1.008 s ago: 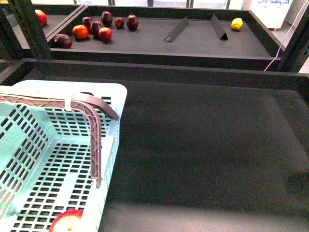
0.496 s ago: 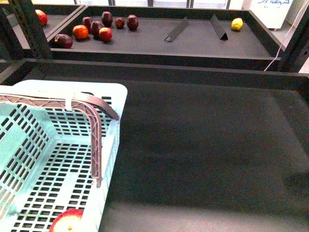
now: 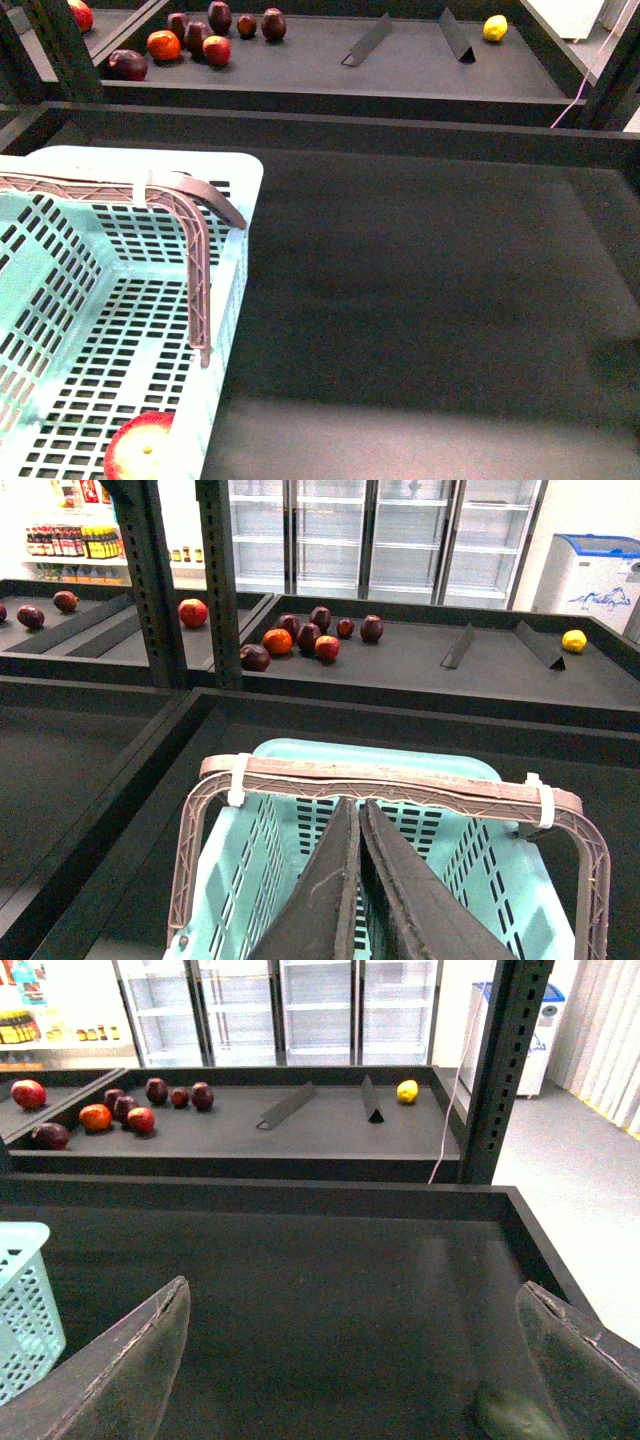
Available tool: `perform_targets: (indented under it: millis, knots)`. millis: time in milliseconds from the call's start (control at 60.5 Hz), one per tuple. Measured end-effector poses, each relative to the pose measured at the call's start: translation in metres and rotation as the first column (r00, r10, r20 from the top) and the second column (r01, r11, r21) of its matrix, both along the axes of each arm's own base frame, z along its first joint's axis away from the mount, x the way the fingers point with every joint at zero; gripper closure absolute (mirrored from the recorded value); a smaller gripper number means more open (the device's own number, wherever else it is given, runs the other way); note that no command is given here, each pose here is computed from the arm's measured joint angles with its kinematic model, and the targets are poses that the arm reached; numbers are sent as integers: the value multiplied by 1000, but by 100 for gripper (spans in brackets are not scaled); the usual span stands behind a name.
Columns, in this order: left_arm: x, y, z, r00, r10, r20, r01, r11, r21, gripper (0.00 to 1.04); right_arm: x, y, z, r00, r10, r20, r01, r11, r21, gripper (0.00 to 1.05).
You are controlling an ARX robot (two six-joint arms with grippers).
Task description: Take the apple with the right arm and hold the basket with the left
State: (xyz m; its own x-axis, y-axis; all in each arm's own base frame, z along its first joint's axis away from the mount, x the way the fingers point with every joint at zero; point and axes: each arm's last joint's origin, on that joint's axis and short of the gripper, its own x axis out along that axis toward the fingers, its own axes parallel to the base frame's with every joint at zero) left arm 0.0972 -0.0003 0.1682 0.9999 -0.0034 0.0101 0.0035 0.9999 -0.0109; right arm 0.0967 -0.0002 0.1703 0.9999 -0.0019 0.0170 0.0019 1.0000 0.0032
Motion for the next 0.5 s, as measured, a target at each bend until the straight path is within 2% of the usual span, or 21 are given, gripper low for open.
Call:
perform_targets:
  millis: [83, 116, 496]
  knots:
    - [0, 0, 0, 1000, 0, 0, 0, 1000, 0, 101, 0, 0, 0, 1000, 0, 0, 0, 1000, 0, 9]
    - [0, 0, 0, 1000, 0, 0, 0, 1000, 0, 98, 0, 0, 0, 1000, 0, 0, 0, 1000, 0, 9]
    - [0, 0, 0, 1000, 0, 0, 0, 1000, 0, 27, 0, 0, 0, 1000, 0, 0, 0, 1000, 0, 9]
